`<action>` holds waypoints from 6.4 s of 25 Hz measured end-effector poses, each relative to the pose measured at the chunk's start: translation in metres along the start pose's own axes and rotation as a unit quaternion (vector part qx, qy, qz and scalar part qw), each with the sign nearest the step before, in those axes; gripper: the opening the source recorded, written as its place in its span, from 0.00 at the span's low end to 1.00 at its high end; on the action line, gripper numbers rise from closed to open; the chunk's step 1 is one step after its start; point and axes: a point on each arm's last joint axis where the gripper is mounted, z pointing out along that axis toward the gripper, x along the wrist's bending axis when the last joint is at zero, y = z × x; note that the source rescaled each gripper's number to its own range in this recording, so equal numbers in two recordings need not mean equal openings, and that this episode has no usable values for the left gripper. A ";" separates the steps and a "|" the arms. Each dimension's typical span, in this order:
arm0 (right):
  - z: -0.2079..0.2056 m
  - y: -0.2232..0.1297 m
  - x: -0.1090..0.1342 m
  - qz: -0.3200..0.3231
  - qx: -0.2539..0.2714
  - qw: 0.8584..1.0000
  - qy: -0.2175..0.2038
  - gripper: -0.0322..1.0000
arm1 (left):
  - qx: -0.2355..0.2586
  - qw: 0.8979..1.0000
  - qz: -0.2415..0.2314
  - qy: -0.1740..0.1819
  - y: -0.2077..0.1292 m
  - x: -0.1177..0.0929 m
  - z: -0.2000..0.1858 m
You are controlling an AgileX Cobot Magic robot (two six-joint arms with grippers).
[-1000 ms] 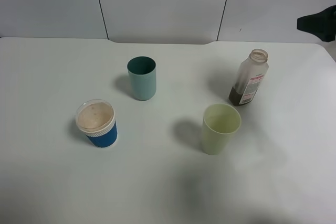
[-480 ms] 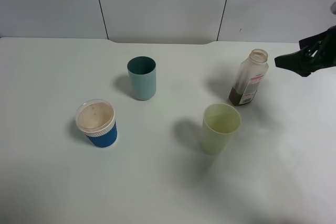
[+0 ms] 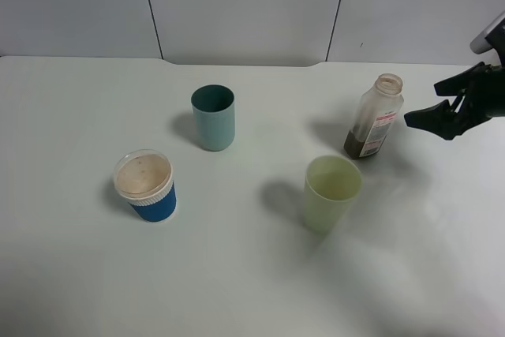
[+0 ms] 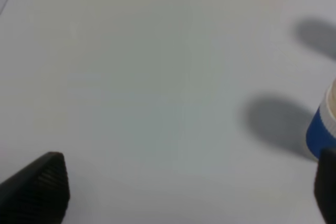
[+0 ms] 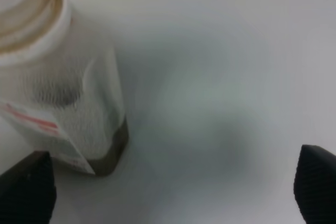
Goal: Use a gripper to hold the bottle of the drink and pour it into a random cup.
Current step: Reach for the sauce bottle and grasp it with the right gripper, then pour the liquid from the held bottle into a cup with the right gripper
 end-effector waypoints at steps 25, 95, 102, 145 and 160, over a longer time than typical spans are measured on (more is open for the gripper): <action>0.070 -0.008 -0.018 -0.035 -0.017 0.995 0.093 0.85 | 0.000 1.000 0.000 0.000 0.000 0.000 0.000; 0.129 0.047 0.057 0.024 -0.039 0.962 0.271 0.77 | 0.000 1.000 0.000 0.000 0.000 0.000 0.000; 0.135 0.041 0.050 -0.004 -0.011 0.975 0.222 0.77 | 0.000 1.000 0.000 0.000 0.000 0.000 0.000; 0.142 0.050 0.069 -0.030 -0.016 0.968 0.250 0.04 | 0.000 1.000 0.000 0.000 0.000 0.000 0.000; 0.123 0.082 0.066 -0.063 -0.019 0.980 0.186 0.04 | 0.000 1.000 0.000 0.000 0.000 0.000 0.000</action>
